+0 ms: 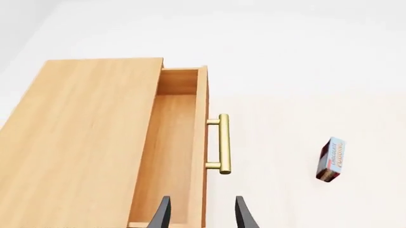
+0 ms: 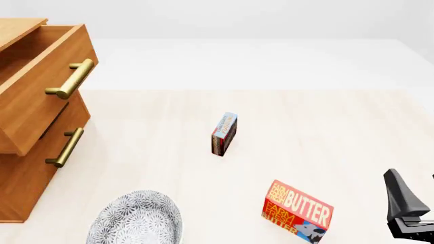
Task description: Put the chocolate pudding in the top drawer of the cabinet and close it.
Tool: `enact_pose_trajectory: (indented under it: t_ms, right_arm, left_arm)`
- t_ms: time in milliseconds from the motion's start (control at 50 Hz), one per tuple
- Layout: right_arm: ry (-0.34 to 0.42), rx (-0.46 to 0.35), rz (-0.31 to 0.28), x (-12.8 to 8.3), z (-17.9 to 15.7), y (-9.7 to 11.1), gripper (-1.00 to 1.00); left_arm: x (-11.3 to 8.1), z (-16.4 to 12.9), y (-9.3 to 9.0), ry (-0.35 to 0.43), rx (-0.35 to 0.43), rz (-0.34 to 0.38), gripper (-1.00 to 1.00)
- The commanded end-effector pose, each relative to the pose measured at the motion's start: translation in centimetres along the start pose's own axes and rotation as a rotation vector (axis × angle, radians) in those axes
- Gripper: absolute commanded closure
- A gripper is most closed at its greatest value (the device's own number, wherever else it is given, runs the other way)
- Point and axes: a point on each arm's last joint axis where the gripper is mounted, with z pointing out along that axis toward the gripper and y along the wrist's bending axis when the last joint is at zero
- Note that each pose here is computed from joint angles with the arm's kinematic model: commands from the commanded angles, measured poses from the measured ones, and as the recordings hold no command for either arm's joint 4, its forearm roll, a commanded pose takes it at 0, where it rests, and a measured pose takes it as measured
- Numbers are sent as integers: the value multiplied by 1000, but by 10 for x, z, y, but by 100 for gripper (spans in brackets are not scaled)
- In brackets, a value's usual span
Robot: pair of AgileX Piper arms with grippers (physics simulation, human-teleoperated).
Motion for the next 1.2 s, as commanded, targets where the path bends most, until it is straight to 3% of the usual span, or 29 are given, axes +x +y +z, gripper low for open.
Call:
enact_pose_trajectory:
  t_ms: [20,360,460,840,980,1200]
  right_arm:
    - [0,0,0,0,0,0,-100]
    - [0,0,0,0,0,0,-100]
    - [0,0,0,0,0,0,-100]
    - [0,0,0,0,0,0,-100]
    - [0,0,0,0,0,0,-100]
    - [0,0,0,0,0,0,-100]
  left_arm:
    - [-3,9,6,36,-34,-7,-100]
    - [-11,31,-2,133,24,-19,-100]
    - [-15,32,-1,129,17,-27,-100]
    - [-10,66,-3,175,24,-39,-100]
    - [3,82,-2,202,16,-41,-100]
    - [6,94,1,223,5,-48,-100]
